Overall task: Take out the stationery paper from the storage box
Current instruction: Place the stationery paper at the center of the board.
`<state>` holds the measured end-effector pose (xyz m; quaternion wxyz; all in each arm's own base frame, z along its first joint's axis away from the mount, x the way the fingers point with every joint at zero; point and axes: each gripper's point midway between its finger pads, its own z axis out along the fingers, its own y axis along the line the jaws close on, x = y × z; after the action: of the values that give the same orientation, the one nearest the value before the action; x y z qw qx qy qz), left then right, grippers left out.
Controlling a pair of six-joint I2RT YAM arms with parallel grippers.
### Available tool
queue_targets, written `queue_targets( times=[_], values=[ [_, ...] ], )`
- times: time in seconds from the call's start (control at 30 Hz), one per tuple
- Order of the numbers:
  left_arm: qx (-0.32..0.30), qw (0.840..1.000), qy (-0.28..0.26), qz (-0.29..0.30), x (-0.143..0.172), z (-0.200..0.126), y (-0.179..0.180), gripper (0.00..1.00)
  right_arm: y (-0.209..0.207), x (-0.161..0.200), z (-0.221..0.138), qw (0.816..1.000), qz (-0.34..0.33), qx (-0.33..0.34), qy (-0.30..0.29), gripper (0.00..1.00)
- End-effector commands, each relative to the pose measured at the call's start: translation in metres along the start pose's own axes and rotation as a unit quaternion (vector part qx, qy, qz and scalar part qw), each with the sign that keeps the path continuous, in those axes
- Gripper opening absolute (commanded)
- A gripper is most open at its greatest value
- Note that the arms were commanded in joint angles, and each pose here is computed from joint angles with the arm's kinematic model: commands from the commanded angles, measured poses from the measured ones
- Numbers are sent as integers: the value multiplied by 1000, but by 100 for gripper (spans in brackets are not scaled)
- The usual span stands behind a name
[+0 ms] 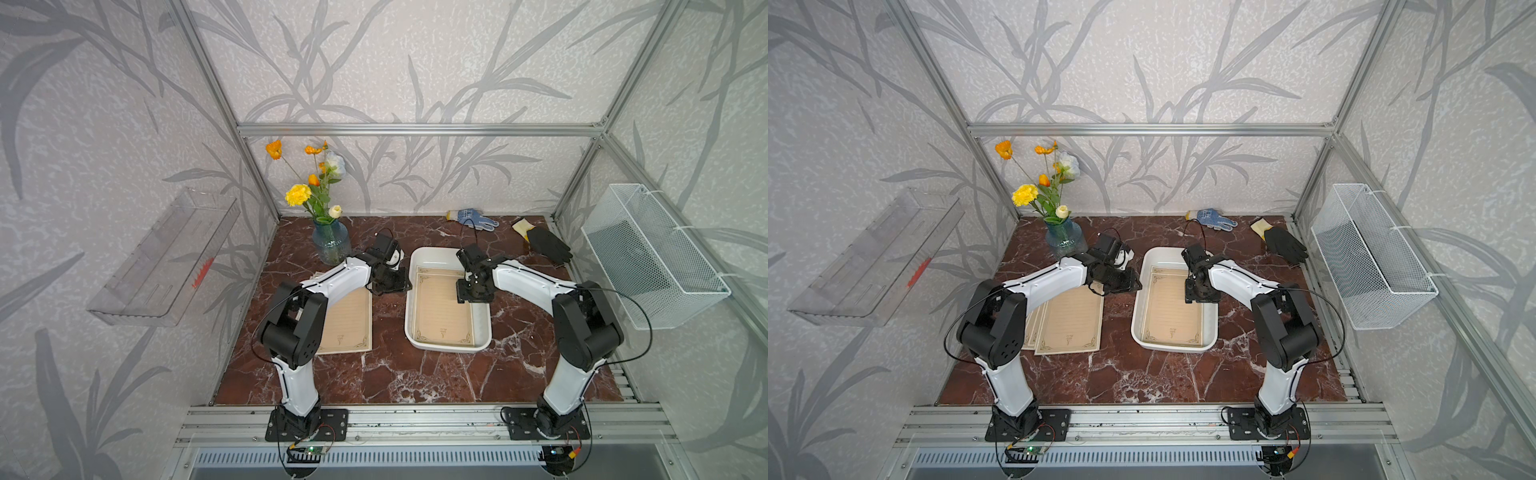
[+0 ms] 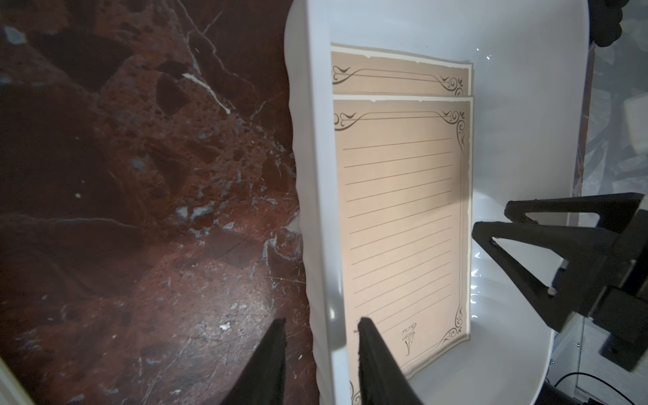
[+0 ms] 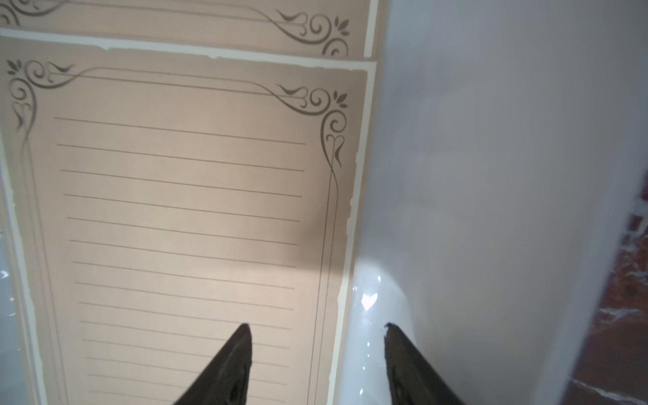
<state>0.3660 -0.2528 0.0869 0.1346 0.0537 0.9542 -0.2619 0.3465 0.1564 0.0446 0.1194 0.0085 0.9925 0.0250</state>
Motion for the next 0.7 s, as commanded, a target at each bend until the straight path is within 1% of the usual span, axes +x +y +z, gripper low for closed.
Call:
queue_targets(
  times=[0.0,0.23,0.67],
  values=[
    [-6,1000,7,6,-1,2,0,33,-1,-1,7,1000,15,-5,2,60],
    [-7,1000,16,4,2,6,1,29,1,0,18,1000,23,-7,14,61],
    [-20,1000,19,3,3,6,6,27,-1,1,24,999,27,0,19,64]
  ],
)
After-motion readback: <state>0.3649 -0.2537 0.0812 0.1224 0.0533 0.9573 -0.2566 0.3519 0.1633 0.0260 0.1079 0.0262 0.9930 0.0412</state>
